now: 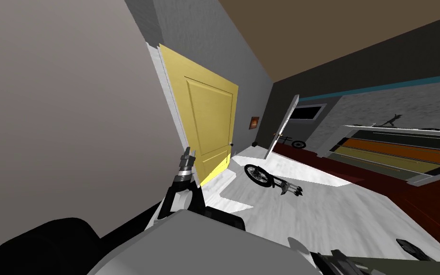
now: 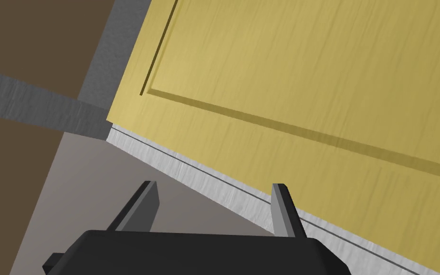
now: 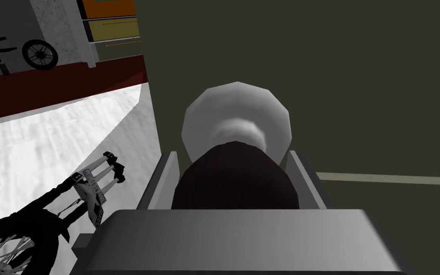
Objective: Push the door open
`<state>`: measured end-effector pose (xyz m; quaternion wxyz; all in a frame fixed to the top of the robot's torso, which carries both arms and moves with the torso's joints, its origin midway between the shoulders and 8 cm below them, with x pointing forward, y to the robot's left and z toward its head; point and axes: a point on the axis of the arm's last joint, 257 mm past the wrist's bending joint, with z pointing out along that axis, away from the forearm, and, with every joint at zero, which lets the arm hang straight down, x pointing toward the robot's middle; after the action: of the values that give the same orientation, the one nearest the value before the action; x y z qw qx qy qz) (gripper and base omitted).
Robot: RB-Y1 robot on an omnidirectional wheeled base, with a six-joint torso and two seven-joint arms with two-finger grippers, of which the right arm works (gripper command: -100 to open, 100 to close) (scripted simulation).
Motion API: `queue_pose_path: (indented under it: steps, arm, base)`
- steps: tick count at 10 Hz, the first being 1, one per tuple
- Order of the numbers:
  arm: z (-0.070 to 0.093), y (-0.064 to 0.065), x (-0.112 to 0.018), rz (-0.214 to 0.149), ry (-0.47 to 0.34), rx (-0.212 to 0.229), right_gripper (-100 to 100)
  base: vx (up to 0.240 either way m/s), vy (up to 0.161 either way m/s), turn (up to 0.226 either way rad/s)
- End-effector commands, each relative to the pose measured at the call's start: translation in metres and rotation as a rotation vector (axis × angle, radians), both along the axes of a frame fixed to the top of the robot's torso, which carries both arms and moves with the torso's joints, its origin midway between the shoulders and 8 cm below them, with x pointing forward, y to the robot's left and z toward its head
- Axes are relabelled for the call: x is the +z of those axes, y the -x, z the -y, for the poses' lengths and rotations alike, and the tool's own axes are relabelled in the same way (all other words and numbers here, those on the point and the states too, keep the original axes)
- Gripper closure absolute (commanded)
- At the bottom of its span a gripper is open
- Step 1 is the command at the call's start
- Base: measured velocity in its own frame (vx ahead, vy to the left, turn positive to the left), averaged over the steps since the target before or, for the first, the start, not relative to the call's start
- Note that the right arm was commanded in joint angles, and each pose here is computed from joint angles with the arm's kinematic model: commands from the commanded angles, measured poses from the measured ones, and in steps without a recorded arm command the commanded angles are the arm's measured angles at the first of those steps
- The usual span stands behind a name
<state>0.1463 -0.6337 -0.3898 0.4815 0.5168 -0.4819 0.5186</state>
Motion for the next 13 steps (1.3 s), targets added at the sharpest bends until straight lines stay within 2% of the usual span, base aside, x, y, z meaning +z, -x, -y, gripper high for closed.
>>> queue_pose_path:
  steps: [1, 4, 5, 6, 8, 11, 12, 13]
  arm:
    - [0.011, 0.025, 0.003, -0.005, 0.013, -0.055, 100]
    - [0.018, 0.054, 0.002, -0.004, 0.01, -0.126, 100]
    - [0.018, 0.054, 0.002, -0.004, 0.01, -0.126, 100]
    - [0.02, 0.067, 0.001, -0.003, 0.008, -0.158, 100]
    - [0.022, 0.083, 0.0, -0.003, 0.005, -0.196, 100]
    - [0.023, 0.101, -0.001, -0.002, 0.0, -0.242, 100]
    - [0.02, 0.095, -0.002, -0.002, -0.003, -0.229, 100]
    - [0.023, 0.109, -0.001, -0.002, 0.001, -0.26, 100]
  base:
    - [0.171, -0.209, -0.055]
    - [0.156, -0.197, -0.079]
    - [0.096, -0.108, -0.026]
    - [0.132, -0.13, -0.059]
    - [0.141, -0.175, -0.059]
    - [0.113, -0.153, -0.056]
    - [0.037, -0.067, -0.017]
    - [0.058, -0.126, -0.042]
